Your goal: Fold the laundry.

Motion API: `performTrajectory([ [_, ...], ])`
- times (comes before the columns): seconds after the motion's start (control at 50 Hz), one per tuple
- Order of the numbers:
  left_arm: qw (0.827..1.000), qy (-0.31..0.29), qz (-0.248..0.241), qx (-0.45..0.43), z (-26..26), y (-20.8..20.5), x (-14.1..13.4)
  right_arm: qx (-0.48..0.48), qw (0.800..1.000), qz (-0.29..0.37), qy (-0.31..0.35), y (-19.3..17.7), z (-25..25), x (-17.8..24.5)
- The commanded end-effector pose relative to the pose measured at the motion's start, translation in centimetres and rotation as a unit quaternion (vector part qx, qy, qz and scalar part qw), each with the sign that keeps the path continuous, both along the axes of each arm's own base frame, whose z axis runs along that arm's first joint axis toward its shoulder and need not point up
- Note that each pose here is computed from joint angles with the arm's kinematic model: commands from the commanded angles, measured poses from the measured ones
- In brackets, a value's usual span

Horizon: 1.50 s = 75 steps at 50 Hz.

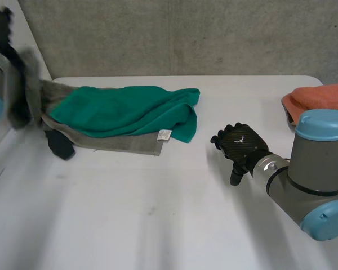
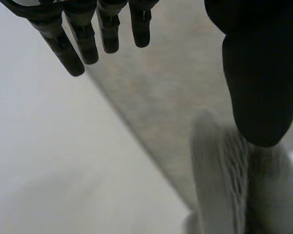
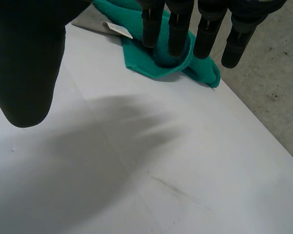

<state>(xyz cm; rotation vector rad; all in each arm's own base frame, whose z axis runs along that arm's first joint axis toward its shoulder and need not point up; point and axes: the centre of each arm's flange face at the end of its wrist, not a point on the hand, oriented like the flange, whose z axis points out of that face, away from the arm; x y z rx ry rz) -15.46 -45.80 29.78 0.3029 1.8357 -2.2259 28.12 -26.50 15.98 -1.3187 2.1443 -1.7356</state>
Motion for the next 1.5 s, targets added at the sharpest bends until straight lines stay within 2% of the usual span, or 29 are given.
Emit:
performTrajectory([
  [0.02,0.996,-0.019,-0.072,0.056,-5.1,2.8,-3.6,0.001,1.000,0.002,0.000,0.1,0.0,0.1],
  [0.12,0.984,-0.025,-0.138,0.106,-8.4,5.4,-7.0,0.006,1.000,0.003,0.001,0.2,-0.1,0.1],
  [0.14,0.978,-0.029,-0.170,0.118,-9.4,6.2,-8.3,0.007,1.000,0.003,0.002,0.2,-0.1,0.1],
  [0.22,0.959,-0.040,-0.244,0.139,-12.0,7.4,-11.1,0.009,1.000,0.002,0.004,0.2,-0.2,0.1],
  [0.26,0.954,-0.042,-0.258,0.144,-13.1,7.3,-11.7,0.011,1.000,0.002,0.005,0.2,-0.2,0.0],
  [0.44,0.957,-0.075,-0.256,0.114,-16.4,3.1,-12.9,0.013,1.000,-0.005,0.006,-0.1,-0.4,-0.3],
  [0.68,0.958,-0.102,-0.247,0.106,-18.4,0.8,-13.1,0.017,1.000,-0.009,0.009,-0.5,-0.8,-0.5],
  [0.86,0.964,-0.115,-0.232,0.062,-17.3,0.0,-13.4,0.009,1.000,-0.005,0.022,-0.7,-0.9,-0.6],
  [0.92,0.970,-0.108,-0.216,0.029,-13.3,0.2,-13.4,0.006,1.000,-0.006,0.021,-0.7,-0.7,-0.6],
  [1.0,0.971,-0.058,-0.231,-0.004,-7.7,2.7,-14.9,0.003,1.000,-0.007,0.020,-0.8,-0.5,-0.7],
  [1.06,0.963,0.009,-0.268,-0.039,-2.7,5.6,-16.5,0.000,1.000,-0.009,0.018,-0.9,-0.3,-0.7],
  [1.08,0.959,0.026,-0.279,-0.047,-1.4,6.5,-16.9,-0.001,1.000,-0.011,0.017,-1.0,-0.2,-0.8],
  [1.1,0.947,0.064,-0.308,-0.060,1.1,8.6,-17.9,-0.002,1.000,-0.014,0.016,-1.1,-0.1,-0.9],
  [1.2,0.916,0.141,-0.367,-0.080,5.8,13.4,-19.8,-0.005,0.999,-0.041,0.005,-2.1,0.6,-1.7],
  [1.24,0.916,0.145,-0.366,-0.075,5.6,13.6,-19.9,-0.004,0.999,-0.046,0.001,-2.3,0.7,-1.8],
  [1.3,0.929,0.113,-0.348,-0.047,3.5,13.2,-20.0,0.003,0.999,-0.052,0.000,-2.5,0.8,-2.2],
  [1.32,0.939,0.085,-0.333,-0.018,1.4,12.8,-19.9,0.005,0.999,-0.053,0.002,-2.6,0.7,-2.3],
  [1.4,0.956,0.015,-0.289,0.045,-4.0,10.9,-18.4,0.013,0.998,-0.054,0.003,-2.6,0.7,-2.5],
  [1.5,0.962,-0.033,-0.257,0.085,-9.3,8.6,-16.8,0.013,0.998,-0.054,0.003,-2.7,0.6,-2.5],
])
